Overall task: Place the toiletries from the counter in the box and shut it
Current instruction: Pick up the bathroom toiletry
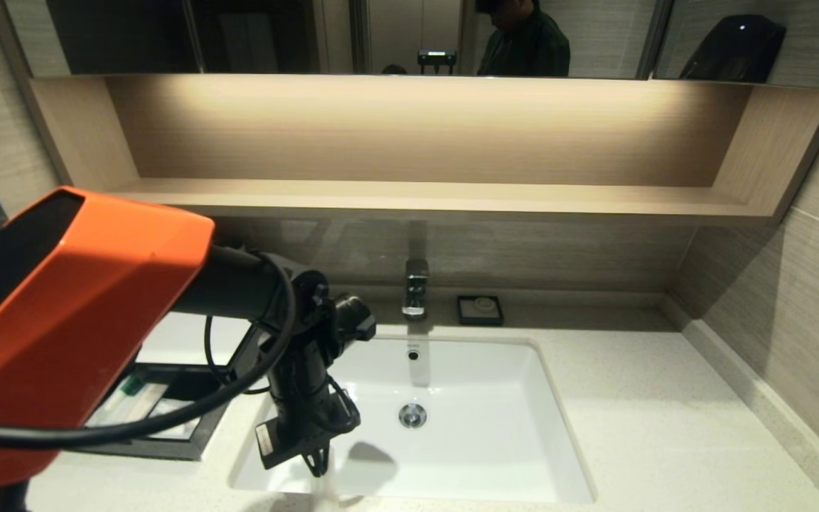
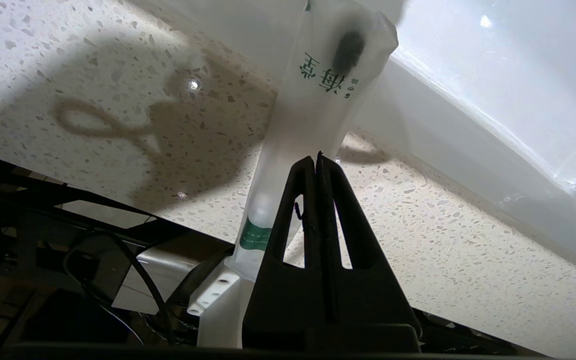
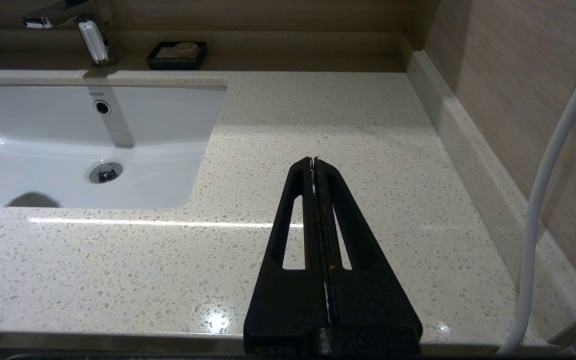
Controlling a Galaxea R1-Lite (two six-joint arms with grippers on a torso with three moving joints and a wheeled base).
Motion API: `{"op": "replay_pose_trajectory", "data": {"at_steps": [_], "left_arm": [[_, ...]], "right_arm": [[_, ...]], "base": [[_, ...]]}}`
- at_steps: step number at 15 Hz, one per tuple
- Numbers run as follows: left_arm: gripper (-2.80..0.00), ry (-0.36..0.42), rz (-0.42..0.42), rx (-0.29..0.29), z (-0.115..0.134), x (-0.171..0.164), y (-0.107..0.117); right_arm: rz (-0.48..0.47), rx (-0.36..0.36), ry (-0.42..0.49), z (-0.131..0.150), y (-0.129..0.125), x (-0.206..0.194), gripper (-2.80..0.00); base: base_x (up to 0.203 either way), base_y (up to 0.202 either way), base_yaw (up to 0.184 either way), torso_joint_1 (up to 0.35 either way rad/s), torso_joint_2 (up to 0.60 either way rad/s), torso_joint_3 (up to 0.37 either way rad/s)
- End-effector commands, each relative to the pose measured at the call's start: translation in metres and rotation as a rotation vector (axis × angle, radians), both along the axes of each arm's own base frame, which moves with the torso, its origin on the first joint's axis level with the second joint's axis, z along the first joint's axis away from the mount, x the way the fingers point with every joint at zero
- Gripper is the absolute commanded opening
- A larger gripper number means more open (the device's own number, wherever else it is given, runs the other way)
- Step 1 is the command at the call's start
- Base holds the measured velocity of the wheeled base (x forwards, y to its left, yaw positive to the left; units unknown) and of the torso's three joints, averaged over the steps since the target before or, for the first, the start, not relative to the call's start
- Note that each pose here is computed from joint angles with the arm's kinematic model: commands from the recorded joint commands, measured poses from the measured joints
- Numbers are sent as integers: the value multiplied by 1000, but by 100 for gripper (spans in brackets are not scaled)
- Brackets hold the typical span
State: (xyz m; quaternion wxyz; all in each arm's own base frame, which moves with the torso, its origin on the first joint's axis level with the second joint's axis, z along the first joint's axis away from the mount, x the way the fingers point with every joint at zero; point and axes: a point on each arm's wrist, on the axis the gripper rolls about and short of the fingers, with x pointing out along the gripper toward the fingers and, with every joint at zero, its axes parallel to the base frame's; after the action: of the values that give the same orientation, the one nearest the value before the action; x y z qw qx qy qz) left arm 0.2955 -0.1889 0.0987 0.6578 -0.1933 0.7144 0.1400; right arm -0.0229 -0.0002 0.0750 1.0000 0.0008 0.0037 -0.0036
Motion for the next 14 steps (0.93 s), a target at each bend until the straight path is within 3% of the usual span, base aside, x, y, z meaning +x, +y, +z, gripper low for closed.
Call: {"op": "replay_pose_trajectory", "data": {"at_steps": [1,14], "left_arm": [[0,11,-9,6,-2,0,0],[0,44,-30,24,-17,3,-2]], "right_arm": [[0,0,0,0,0,0,-280],[1,0,0,0,0,0,-280]], "base": [[0,0,0,0,0,0],[0,0,0,0,0,0]]}}
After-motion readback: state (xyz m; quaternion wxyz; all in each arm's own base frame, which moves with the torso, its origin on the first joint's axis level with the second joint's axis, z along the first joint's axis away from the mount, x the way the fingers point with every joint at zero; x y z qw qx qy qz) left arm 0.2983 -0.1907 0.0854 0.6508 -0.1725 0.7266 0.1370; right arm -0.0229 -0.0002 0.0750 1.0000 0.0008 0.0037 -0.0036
